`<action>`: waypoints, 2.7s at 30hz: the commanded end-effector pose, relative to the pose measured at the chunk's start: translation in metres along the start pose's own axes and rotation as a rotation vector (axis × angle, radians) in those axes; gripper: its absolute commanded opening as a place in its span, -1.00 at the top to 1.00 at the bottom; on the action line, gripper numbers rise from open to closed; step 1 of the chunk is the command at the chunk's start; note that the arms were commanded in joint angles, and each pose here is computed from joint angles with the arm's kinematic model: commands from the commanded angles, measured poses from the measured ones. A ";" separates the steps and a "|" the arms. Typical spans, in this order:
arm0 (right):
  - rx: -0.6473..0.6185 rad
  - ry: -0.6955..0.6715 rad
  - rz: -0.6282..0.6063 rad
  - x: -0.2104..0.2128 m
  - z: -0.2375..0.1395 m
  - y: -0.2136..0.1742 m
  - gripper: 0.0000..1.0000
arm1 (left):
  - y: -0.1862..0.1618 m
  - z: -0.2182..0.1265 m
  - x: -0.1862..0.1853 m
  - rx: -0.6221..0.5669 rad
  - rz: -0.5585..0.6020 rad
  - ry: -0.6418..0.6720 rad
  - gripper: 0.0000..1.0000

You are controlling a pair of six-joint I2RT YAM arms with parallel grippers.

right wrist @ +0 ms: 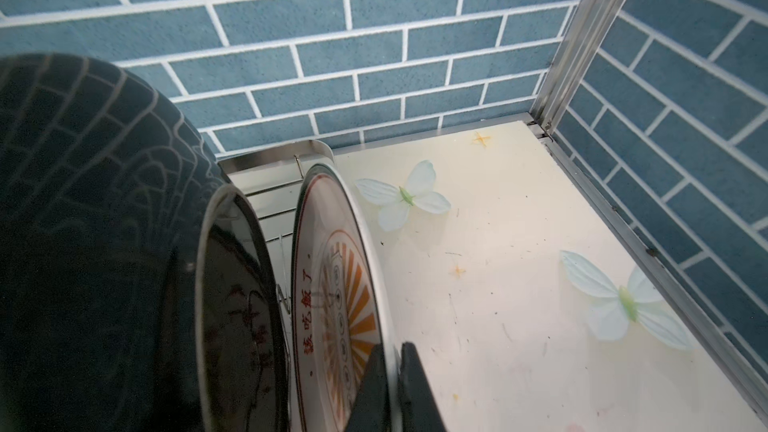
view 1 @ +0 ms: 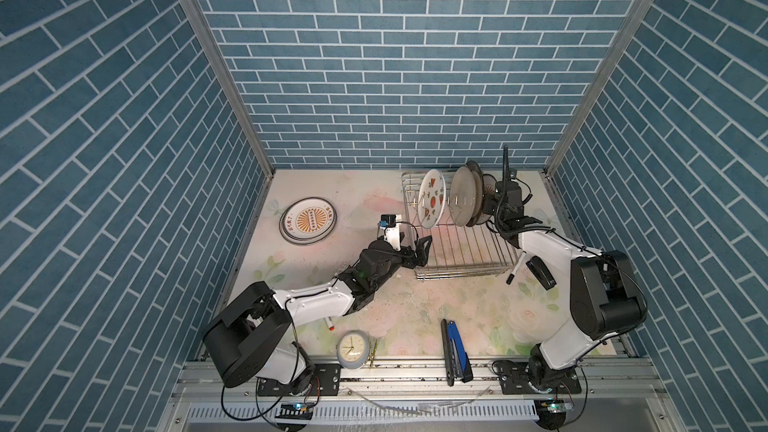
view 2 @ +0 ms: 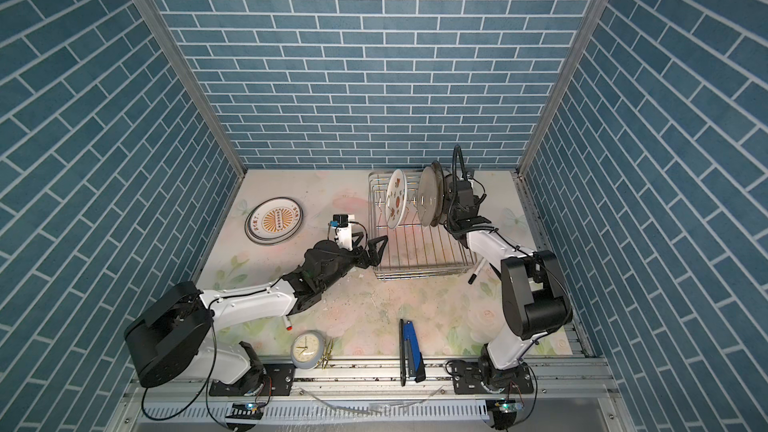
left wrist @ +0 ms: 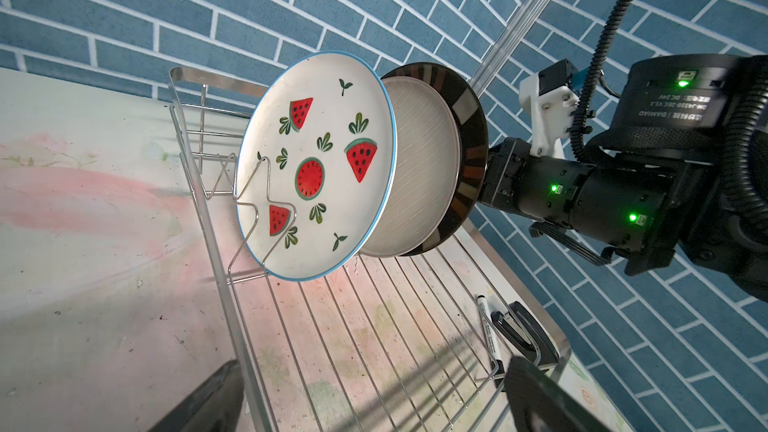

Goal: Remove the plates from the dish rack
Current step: 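Close the right gripper on the rim of the orange-sunburst plate in the rack, then lift the orange-sunburst plate out of the rack with the right gripper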

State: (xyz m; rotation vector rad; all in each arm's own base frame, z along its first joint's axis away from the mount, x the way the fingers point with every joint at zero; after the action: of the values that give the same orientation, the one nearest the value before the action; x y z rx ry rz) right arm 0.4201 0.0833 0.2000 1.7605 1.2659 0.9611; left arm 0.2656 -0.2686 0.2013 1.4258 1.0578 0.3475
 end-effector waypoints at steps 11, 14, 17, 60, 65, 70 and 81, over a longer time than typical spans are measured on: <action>-0.067 -0.167 0.061 -0.023 -0.033 -0.009 0.95 | 0.004 0.002 -0.002 -0.016 -0.006 0.002 -0.99; -0.103 -0.150 0.056 -0.021 -0.040 -0.002 0.97 | 0.004 0.002 -0.002 -0.016 -0.006 0.001 -0.99; -0.116 -0.102 0.029 -0.012 -0.040 0.006 0.98 | 0.003 0.003 -0.002 -0.013 -0.008 0.001 -0.99; -0.242 -0.211 -0.187 0.013 -0.092 0.053 1.00 | 0.002 0.007 0.000 -0.017 -0.030 0.015 -0.99; -0.235 -0.215 -0.180 0.009 -0.102 0.053 1.00 | 0.002 0.005 0.000 -0.022 -0.034 0.013 -0.99; -0.188 -0.165 -0.165 0.005 -0.112 0.046 1.00 | 0.001 0.003 0.002 -0.026 -0.039 0.025 -0.99; -0.179 -0.182 -0.088 -0.022 -0.147 0.043 1.00 | 0.003 -0.008 0.003 -0.080 -0.042 -0.006 -0.99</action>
State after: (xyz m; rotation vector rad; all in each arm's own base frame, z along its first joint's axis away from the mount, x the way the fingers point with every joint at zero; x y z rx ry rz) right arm 0.3146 0.0810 0.2978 1.5605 1.1683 0.8003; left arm 0.2665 -0.2649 0.1964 1.3874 1.0923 0.3487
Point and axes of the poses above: each gripper's point midway between its finger pads, its own z axis out along the fingers, its own x axis along the line the jaws close on, y = z × x, the point moved 6 cm from there along -z, back along the fingers, and after that the axes turned 8 degrees about z, right-handed, at the moved point
